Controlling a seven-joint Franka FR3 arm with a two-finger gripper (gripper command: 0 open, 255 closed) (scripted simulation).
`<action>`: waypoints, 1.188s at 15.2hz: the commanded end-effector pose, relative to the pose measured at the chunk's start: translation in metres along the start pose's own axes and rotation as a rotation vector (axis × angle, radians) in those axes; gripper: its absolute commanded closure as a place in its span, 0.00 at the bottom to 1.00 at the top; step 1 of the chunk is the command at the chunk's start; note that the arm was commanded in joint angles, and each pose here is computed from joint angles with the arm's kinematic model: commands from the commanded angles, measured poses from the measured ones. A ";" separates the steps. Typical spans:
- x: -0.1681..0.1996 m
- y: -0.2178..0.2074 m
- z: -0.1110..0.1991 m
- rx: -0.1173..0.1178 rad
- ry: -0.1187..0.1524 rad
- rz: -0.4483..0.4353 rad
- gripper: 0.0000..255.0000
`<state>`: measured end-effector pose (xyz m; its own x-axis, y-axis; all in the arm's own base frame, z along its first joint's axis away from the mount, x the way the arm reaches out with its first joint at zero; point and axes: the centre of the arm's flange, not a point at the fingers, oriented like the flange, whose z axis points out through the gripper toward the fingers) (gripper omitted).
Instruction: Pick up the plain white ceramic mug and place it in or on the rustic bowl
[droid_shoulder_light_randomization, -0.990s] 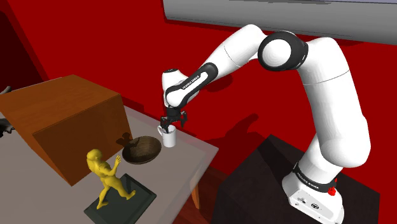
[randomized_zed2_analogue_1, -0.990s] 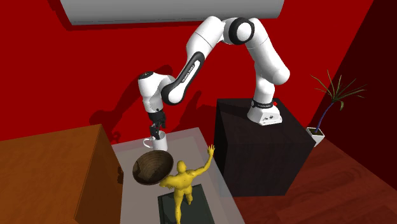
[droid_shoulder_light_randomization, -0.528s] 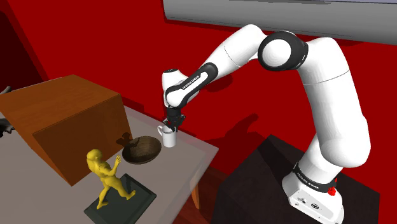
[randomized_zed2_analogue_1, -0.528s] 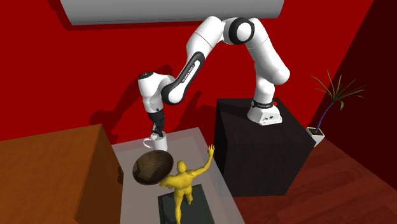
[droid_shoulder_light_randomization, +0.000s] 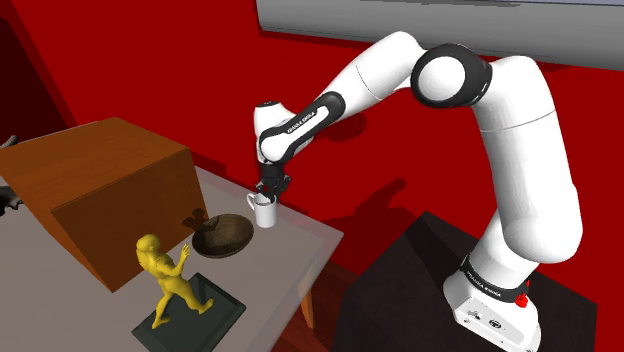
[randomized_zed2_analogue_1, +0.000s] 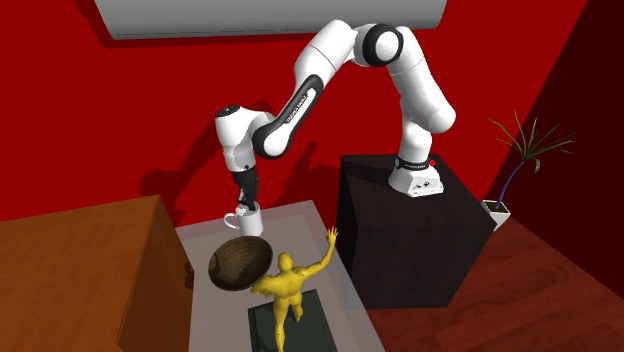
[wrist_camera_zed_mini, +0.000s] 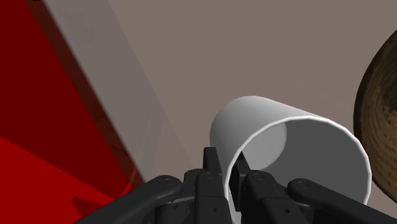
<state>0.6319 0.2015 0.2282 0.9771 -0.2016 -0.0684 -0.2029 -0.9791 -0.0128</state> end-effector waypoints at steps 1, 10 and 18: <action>0.000 0.000 -0.011 0.000 0.000 0.000 1.00; -0.004 0.000 -0.058 0.000 0.000 0.000 1.00; -0.007 -0.001 -0.101 0.000 0.000 0.000 1.00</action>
<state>0.6324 0.2007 0.3219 0.9771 -0.2017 -0.0683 -0.2030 -0.9791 -0.0129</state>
